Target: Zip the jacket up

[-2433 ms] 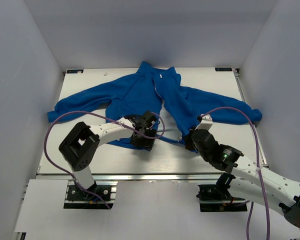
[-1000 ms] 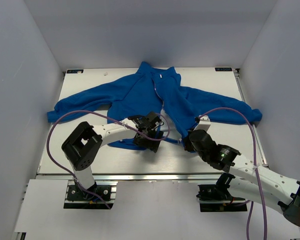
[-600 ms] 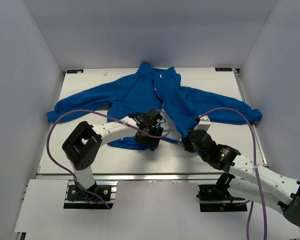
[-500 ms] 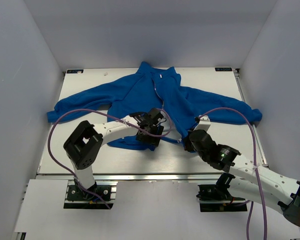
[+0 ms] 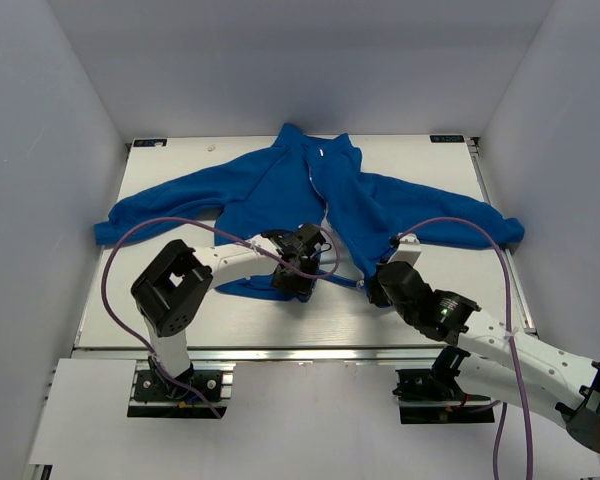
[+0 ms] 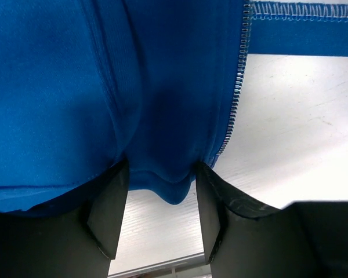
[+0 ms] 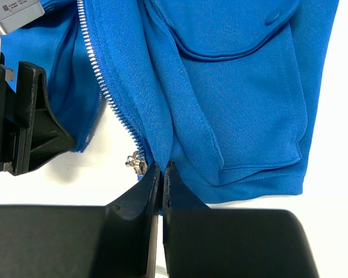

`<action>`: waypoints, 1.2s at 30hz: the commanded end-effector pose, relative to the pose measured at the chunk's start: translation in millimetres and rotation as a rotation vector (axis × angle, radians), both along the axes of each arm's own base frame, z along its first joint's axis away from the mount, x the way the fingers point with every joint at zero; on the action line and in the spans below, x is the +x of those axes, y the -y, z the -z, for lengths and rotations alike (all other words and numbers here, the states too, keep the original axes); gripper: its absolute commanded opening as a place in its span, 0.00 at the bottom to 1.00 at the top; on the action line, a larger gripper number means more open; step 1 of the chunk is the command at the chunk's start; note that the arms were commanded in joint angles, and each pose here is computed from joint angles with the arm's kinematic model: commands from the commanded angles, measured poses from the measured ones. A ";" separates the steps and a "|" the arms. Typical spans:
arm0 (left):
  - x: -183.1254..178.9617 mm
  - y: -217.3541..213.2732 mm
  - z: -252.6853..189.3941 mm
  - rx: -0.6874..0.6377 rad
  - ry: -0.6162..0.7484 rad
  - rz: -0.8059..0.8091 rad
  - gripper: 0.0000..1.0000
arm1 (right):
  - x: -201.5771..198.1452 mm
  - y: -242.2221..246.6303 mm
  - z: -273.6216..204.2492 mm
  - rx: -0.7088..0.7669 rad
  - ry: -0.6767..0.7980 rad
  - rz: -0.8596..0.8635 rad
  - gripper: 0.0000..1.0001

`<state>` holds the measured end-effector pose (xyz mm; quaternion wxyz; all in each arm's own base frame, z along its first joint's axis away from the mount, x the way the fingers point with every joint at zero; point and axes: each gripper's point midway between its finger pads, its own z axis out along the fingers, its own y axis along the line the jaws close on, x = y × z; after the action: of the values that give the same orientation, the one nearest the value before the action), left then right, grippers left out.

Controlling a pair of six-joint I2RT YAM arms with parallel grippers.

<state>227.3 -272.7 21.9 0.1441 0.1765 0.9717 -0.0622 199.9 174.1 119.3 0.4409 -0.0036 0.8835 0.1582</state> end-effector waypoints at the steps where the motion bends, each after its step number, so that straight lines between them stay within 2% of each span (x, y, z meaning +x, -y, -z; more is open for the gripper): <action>1: 2.4 5.4 0.1 -0.006 0.027 0.010 0.59 | 3.5 7.7 1.4 -0.010 0.005 0.048 0.00; 13: 3.3 13.6 -3.9 -0.011 0.041 0.012 0.59 | 3.1 7.1 0.9 -0.003 0.004 0.046 0.00; 25: -4.2 24.3 4.5 -0.045 -0.021 0.022 0.59 | 2.3 8.1 3.4 -0.012 0.001 0.044 0.00; 28: -8.0 23.6 3.8 -0.044 -0.033 0.011 0.65 | 2.3 7.7 5.1 -0.018 -0.003 0.041 0.00; 29: -9.1 23.6 3.5 -0.051 -0.035 0.004 0.70 | 2.3 8.1 5.6 -0.022 -0.005 0.043 0.00; 32: -8.1 26.4 -4.0 -0.077 -0.027 -0.008 0.73 | 2.6 7.5 5.9 -0.021 -0.007 0.042 0.00; 36: -4.4 24.5 -6.1 -0.065 -0.007 -0.028 0.71 | 2.0 6.8 6.4 -0.021 -0.009 0.038 0.00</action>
<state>224.0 -291.0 20.6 0.1392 0.1672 0.9729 -0.0782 200.1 173.4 116.1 0.4374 -0.0012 0.8861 0.1532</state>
